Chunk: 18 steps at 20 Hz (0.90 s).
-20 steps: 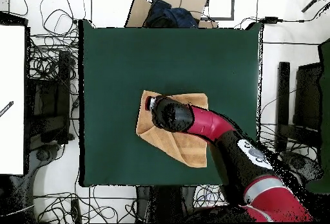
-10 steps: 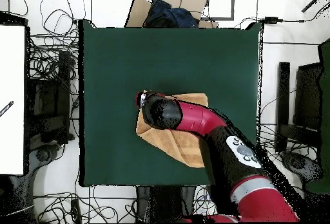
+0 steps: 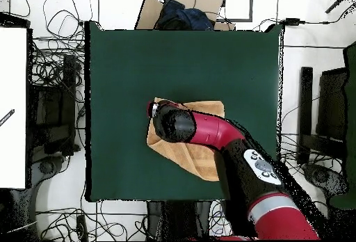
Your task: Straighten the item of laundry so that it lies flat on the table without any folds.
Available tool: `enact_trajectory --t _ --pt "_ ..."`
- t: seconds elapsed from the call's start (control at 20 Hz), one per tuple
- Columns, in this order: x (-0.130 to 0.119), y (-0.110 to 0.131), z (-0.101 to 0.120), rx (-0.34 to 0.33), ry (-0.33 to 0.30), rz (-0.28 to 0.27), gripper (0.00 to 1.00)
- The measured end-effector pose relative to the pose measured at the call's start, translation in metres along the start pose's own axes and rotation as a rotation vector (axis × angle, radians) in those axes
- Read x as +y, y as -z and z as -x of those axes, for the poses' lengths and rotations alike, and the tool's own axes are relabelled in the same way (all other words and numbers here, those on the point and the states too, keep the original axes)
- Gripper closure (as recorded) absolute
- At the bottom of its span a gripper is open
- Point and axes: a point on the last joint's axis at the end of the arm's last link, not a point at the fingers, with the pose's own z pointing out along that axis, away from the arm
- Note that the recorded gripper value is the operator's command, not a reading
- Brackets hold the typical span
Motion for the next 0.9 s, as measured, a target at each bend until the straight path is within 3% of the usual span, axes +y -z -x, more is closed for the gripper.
enact_trajectory --t 0.65,0.9 --pt "-0.006 -0.001 -0.004 0.005 0.004 -0.007 0.00" --pt "-0.021 0.000 -0.009 -0.016 0.025 -0.027 0.00"
